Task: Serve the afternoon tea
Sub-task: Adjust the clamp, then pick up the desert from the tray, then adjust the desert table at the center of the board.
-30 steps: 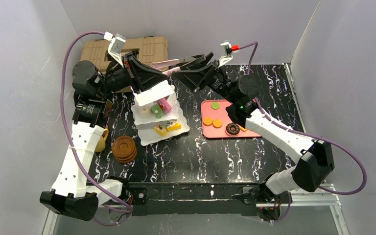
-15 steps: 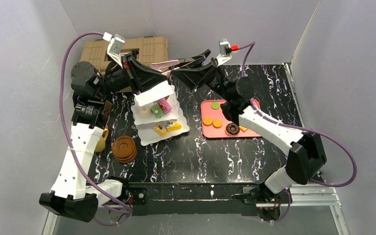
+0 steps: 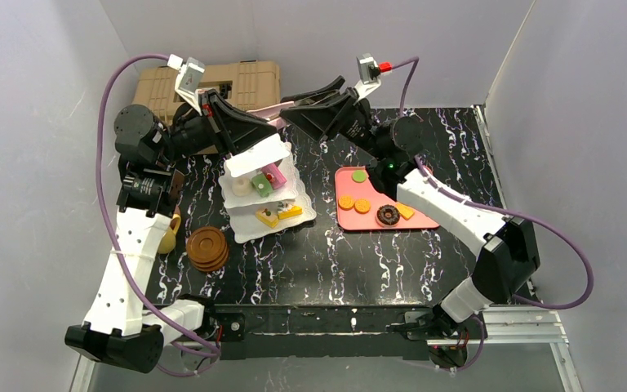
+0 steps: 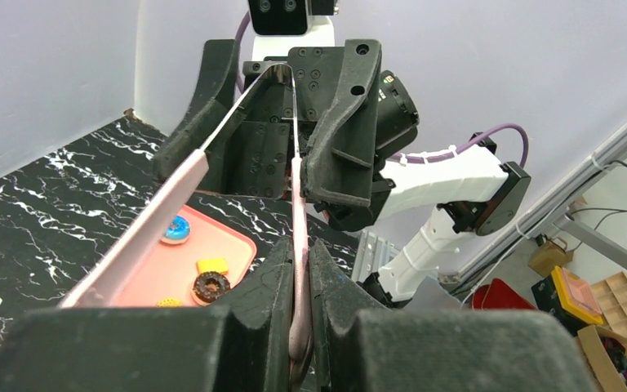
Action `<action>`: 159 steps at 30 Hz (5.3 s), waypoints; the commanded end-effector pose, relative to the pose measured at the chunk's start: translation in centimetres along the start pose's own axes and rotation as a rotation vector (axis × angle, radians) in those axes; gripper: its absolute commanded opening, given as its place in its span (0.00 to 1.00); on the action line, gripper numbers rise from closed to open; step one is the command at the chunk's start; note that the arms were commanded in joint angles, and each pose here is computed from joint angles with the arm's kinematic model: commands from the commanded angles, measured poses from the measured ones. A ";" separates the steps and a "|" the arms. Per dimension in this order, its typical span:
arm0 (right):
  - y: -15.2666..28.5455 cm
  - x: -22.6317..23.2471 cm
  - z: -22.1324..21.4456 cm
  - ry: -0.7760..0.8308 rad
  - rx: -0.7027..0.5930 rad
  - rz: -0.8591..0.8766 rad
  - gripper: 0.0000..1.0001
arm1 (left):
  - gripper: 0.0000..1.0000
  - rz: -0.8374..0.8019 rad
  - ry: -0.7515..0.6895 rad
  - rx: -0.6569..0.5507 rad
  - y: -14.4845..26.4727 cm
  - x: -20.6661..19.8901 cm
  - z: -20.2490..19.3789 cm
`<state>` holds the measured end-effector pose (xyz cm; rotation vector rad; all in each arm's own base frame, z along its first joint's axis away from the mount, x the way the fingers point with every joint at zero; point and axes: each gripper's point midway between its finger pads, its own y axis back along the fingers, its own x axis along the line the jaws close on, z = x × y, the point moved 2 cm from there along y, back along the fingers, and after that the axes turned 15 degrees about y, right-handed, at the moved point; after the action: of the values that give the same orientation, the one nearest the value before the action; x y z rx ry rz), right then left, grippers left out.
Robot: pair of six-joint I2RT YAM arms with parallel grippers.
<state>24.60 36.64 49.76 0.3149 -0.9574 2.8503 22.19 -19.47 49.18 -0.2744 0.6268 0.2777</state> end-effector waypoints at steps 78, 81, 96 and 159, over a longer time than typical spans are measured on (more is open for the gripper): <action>39.1 -26.9 -2.0 0.696 0.752 -1.569 0.63 | 0.98 0.492 -0.291 0.058 6.3 4.4 -0.7; 39.3 -27.4 -2.4 0.681 0.751 -1.560 0.64 | 0.98 0.491 -0.289 0.059 6.3 4.4 -0.7; 40.9 -28.9 -3.9 0.616 0.750 -1.548 0.69 | 0.98 0.488 -0.297 0.056 6.3 4.0 -0.4; 31.3 -21.8 -0.6 0.536 0.613 -1.218 0.32 | 0.33 0.098 -0.261 0.432 3.7 17.7 0.0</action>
<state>39.81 10.48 21.62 0.1497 0.3470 1.7714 36.98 -12.36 36.15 0.2218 0.4788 0.2978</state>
